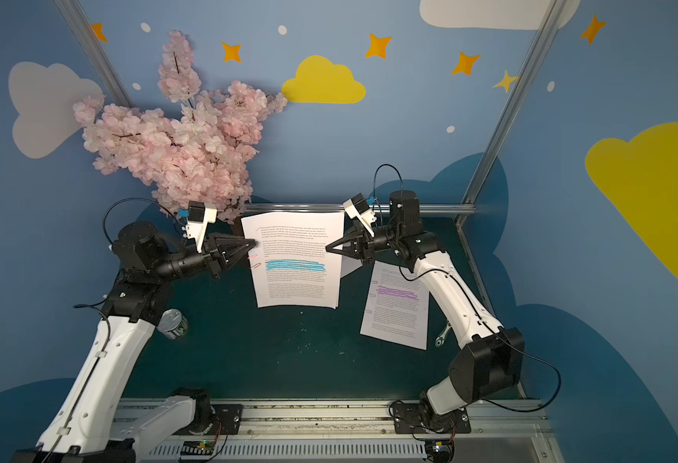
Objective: Unclip the paperclips from the documents
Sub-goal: Remove the paper clip from the document.
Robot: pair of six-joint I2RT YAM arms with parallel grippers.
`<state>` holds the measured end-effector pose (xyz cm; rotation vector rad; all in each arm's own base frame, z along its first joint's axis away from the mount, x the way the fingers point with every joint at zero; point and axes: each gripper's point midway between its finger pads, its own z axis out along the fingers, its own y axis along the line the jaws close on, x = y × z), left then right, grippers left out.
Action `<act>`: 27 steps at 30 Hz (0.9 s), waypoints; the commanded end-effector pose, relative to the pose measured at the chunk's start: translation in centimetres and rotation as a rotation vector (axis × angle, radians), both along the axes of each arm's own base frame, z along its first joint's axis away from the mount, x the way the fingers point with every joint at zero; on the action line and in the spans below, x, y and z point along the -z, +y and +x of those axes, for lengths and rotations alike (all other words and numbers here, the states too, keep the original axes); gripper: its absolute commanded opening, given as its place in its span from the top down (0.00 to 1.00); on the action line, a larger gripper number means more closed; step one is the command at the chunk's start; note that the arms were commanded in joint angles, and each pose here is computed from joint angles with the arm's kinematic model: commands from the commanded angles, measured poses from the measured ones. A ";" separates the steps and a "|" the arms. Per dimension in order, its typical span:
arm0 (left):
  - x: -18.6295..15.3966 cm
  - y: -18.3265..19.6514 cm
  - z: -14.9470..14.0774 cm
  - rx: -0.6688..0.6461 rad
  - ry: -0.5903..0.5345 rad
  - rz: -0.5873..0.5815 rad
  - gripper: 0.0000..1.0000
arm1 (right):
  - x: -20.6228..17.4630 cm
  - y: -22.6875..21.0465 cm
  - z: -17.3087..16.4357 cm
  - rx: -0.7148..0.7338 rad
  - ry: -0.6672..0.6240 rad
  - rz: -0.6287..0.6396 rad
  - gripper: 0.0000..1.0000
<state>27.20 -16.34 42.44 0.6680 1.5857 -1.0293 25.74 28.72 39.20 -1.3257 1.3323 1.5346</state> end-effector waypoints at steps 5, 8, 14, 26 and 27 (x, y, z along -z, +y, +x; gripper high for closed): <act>-0.9 0.2 -0.5 -0.006 -0.035 0.007 0.87 | -0.5 -0.4 -0.9 -0.002 -0.025 0.007 1.00; -0.8 0.2 -0.7 -0.004 -0.034 0.011 0.90 | -0.4 -0.3 -0.9 -0.003 -0.023 0.006 1.00; -0.7 0.5 -0.8 -0.022 -0.045 0.027 0.98 | -0.1 -0.3 -0.9 -0.001 -0.019 0.001 1.00; 0.0 1.1 -0.6 -0.042 -0.041 0.064 0.98 | 0.0 -0.8 -0.3 0.017 -0.015 -0.002 1.00; 0.1 1.1 -0.6 -0.044 -0.040 0.069 0.98 | 0.0 -0.9 -0.2 0.021 -0.015 -0.002 1.00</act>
